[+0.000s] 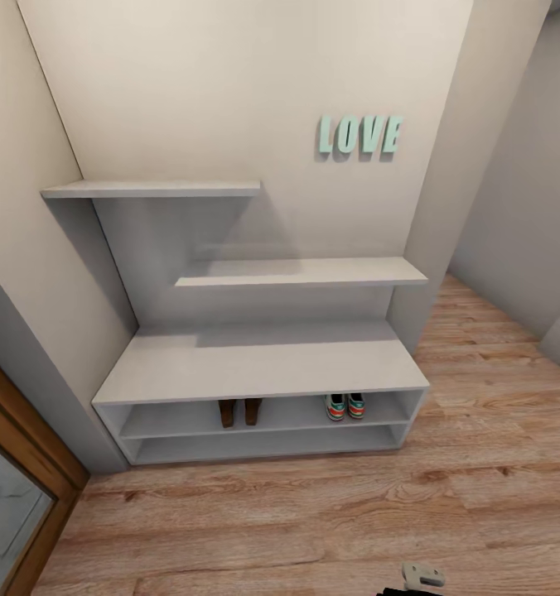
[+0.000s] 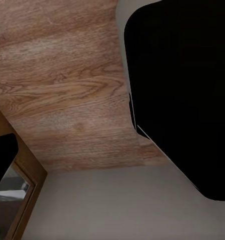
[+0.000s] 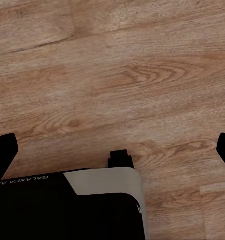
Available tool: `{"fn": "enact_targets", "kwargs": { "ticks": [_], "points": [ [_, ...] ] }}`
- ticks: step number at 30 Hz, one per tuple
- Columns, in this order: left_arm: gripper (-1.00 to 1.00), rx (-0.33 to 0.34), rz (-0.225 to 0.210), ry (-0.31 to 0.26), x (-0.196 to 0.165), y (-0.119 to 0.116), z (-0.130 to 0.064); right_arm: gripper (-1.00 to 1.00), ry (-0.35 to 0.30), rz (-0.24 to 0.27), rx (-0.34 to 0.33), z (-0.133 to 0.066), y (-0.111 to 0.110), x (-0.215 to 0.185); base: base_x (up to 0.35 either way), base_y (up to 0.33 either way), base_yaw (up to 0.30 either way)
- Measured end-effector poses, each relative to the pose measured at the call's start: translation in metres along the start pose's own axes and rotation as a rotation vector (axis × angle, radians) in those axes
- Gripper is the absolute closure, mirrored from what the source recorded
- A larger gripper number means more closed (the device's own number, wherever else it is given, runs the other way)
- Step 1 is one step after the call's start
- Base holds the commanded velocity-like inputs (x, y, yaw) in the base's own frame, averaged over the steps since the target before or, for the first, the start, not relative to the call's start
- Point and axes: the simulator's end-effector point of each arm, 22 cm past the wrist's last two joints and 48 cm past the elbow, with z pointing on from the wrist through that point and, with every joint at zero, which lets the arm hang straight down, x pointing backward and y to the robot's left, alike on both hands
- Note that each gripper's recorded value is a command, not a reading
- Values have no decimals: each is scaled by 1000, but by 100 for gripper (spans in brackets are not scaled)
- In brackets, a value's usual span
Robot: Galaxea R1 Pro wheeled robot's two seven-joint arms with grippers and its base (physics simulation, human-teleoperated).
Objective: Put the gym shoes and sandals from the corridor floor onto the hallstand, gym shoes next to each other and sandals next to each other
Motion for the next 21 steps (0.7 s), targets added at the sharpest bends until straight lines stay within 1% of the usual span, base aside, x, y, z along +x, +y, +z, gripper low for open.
{"fn": "enact_targets", "kwargs": {
  "ticks": [21],
  "points": [
    [-100, 1, 0, 0, 0, 0, 0, -100, 0, 0, 0, 0, 0, 0, 0, 0, 0]
  ]
}}
